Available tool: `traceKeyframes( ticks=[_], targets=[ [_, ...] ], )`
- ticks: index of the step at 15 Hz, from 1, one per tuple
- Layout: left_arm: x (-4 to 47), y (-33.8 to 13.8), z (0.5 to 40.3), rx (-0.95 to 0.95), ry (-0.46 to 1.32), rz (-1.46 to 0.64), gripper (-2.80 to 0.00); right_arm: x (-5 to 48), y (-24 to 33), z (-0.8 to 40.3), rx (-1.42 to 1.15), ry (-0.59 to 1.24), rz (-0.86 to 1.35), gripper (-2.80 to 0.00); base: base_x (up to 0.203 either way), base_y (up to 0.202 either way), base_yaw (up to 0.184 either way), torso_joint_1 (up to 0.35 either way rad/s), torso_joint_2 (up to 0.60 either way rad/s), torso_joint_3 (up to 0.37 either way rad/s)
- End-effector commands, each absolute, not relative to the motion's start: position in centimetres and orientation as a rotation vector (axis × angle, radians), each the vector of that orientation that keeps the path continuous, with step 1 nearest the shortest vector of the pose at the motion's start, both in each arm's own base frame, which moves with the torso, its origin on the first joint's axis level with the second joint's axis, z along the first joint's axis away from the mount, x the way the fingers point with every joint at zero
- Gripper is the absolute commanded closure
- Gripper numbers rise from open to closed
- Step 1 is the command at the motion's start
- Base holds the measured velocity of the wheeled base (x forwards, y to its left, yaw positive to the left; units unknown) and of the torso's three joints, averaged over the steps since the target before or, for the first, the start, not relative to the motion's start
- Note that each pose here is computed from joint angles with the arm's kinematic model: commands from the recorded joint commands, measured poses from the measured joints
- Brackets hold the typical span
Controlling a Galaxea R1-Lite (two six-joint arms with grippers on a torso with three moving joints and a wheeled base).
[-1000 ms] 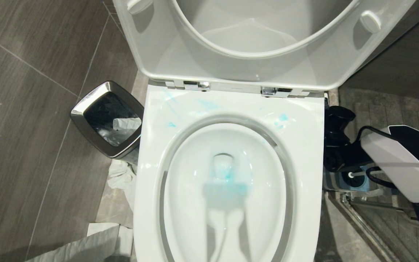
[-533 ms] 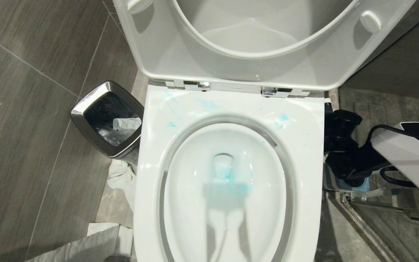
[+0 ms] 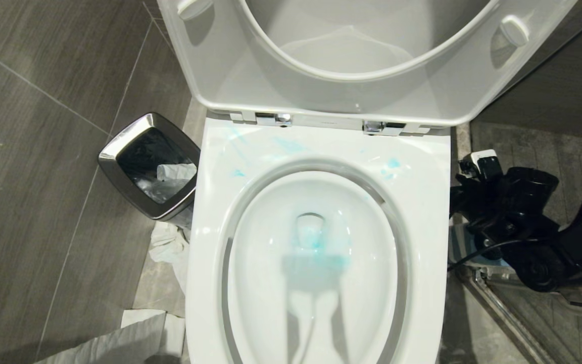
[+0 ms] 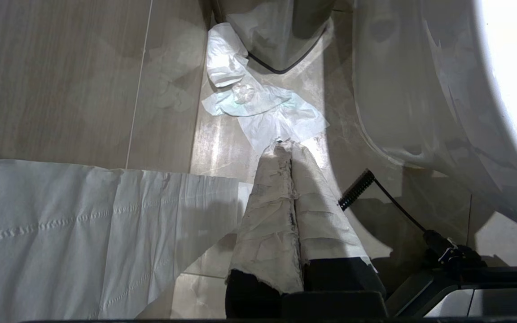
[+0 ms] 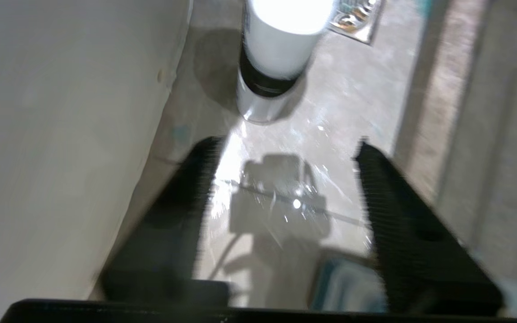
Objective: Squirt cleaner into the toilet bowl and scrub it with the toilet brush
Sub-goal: Place the cleaning agent on the floor, then scrub the toilet bowl
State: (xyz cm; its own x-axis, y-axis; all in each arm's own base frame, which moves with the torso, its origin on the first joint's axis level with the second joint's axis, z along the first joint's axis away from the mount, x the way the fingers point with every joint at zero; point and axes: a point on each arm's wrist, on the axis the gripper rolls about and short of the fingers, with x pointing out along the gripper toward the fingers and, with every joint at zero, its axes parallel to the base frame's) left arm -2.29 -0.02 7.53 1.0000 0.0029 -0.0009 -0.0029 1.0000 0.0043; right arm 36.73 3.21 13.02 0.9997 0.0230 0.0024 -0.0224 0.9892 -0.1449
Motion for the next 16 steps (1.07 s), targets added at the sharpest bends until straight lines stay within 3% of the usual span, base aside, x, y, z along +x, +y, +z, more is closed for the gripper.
traceKeyframes(
  ticks=[1,8,16],
  targets=[
    [-2.3,0.0,7.5,0.005,0.003,0.003,0.0,32.7,2.8,16.0,-0.143,-0.054,0.015,0.0,0.0,0.0,0.0,0.0,0.0,0.0],
    [-2.3,0.0,7.5,0.005,0.003,0.003,0.0,23.4,0.5,17.6,-0.145,0.08,-0.088,0.0,0.0,0.0,0.0,0.0,0.0,0.0],
    [-2.3,0.0,7.5,0.005,0.003,0.003,0.0,14.4,-0.8,15.5,-0.095,0.271,-0.156,0.0,0.0,0.0,0.0,0.0,0.0,0.0]
  ],
)
